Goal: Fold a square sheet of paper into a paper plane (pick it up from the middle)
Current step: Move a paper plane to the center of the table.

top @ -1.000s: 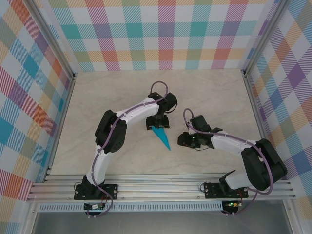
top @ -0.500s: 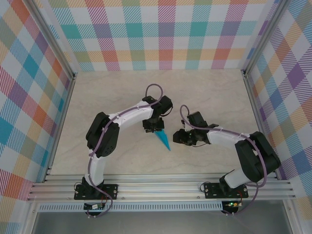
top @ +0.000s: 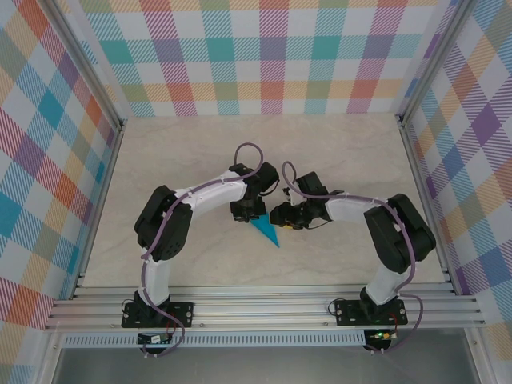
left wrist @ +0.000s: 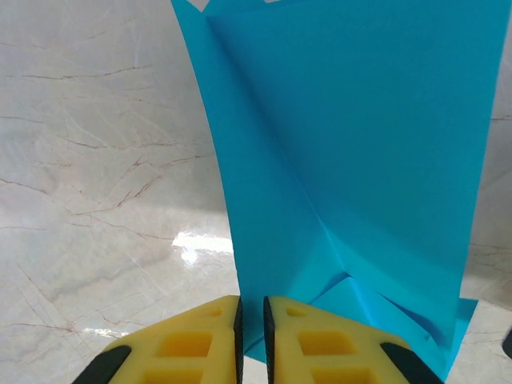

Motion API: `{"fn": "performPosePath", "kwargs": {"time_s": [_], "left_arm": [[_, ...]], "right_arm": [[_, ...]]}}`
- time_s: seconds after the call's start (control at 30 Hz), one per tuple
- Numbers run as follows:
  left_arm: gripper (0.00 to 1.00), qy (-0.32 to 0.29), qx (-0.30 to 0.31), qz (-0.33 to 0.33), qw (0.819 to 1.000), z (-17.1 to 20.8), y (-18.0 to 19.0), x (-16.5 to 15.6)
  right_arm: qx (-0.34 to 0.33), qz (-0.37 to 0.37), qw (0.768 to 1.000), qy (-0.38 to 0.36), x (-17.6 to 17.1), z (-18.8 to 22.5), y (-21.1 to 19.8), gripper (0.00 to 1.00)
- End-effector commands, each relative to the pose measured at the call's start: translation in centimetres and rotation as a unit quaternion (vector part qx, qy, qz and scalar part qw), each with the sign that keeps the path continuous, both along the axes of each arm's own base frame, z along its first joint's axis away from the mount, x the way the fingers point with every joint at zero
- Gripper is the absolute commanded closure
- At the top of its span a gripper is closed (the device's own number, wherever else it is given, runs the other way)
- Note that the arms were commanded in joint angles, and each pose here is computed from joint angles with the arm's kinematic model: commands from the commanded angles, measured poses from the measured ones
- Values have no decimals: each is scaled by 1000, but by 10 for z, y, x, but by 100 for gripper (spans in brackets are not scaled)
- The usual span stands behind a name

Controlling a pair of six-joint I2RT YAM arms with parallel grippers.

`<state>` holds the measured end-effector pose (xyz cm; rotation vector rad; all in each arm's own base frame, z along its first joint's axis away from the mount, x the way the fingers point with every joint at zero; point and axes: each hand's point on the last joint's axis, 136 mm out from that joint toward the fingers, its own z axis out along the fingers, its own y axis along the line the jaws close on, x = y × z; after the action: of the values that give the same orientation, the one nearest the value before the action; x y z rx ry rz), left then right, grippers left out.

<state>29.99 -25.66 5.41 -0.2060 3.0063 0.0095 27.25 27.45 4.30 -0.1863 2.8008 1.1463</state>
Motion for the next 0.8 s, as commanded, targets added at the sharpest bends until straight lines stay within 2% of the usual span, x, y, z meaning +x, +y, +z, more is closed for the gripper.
{"fn": "performPosePath", "kwargs": {"time_s": [0.0, 0.43, 0.77], "left_arm": [[84, -2, -5, 2, 1000, 4, 4, -1], [85, -3, -7, -1, 1000, 5, 5, -1], [84, -3, -9, 0, 1000, 5, 4, -1]], "right_arm": [[12, 33, 999, -3, 1, 5, 12, 53], [17, 51, 999, 8, 3, -2, 24, 53], [-4, 62, 998, -26, 0, 10, 25, 56]]}}
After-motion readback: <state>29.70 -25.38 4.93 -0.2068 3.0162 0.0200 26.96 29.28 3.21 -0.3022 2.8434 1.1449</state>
